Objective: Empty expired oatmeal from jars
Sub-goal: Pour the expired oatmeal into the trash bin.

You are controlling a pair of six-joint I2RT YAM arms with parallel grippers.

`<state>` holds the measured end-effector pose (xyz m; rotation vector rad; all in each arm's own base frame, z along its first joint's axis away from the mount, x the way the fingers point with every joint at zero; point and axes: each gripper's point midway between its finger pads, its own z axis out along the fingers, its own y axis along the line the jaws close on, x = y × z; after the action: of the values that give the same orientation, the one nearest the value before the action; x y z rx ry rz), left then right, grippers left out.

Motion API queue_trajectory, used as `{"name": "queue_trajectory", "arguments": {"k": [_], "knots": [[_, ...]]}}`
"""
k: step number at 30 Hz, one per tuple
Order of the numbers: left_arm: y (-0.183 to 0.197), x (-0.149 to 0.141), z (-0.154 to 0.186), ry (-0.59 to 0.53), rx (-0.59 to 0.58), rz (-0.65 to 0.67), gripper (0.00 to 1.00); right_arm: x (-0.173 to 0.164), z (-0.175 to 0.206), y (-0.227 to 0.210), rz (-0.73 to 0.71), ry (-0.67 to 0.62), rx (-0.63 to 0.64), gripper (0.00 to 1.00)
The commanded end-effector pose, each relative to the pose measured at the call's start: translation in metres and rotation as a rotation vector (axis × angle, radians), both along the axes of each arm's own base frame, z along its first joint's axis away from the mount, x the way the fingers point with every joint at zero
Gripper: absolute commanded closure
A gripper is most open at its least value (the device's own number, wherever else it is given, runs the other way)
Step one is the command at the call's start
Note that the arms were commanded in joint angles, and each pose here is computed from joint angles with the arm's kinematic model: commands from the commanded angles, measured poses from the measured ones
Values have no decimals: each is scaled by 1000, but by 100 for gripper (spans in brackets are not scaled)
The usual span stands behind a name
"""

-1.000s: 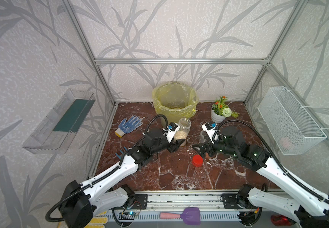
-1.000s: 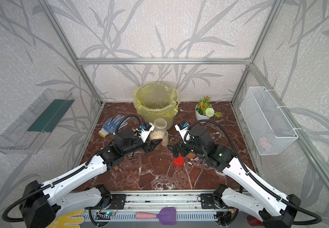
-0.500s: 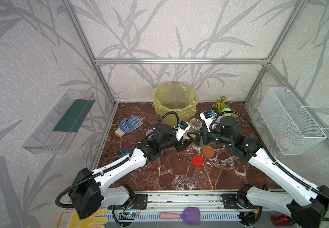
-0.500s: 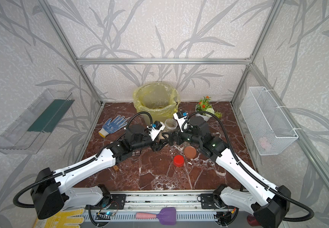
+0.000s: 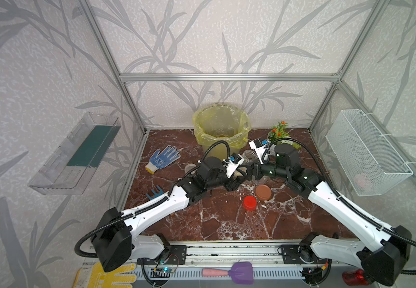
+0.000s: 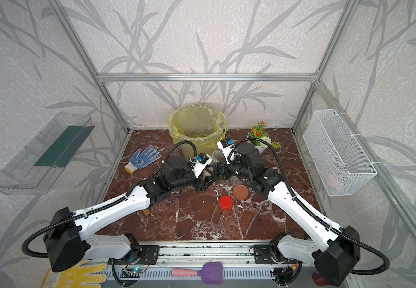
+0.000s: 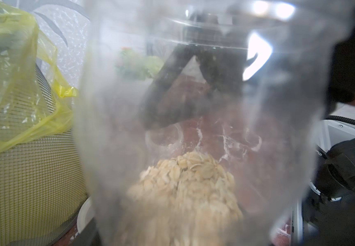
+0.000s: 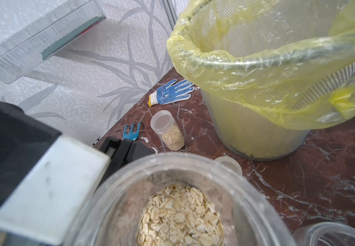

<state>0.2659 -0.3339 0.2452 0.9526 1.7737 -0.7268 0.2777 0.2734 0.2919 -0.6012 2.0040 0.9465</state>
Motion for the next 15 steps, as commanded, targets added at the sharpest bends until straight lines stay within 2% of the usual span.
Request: {"name": "queue_trajectory", "arguments": {"k": [1,9,15], "knots": [[-15,-8,30,-80,-52,-75,100,1,16,7,20,-20,41,21],[-17,-5,29,-84,-43,-72,98,8,11,7,-4,-20,46,54],[-18,-3,28,-82,-14,-74,76,15,18,4,-39,-45,46,65]]}}
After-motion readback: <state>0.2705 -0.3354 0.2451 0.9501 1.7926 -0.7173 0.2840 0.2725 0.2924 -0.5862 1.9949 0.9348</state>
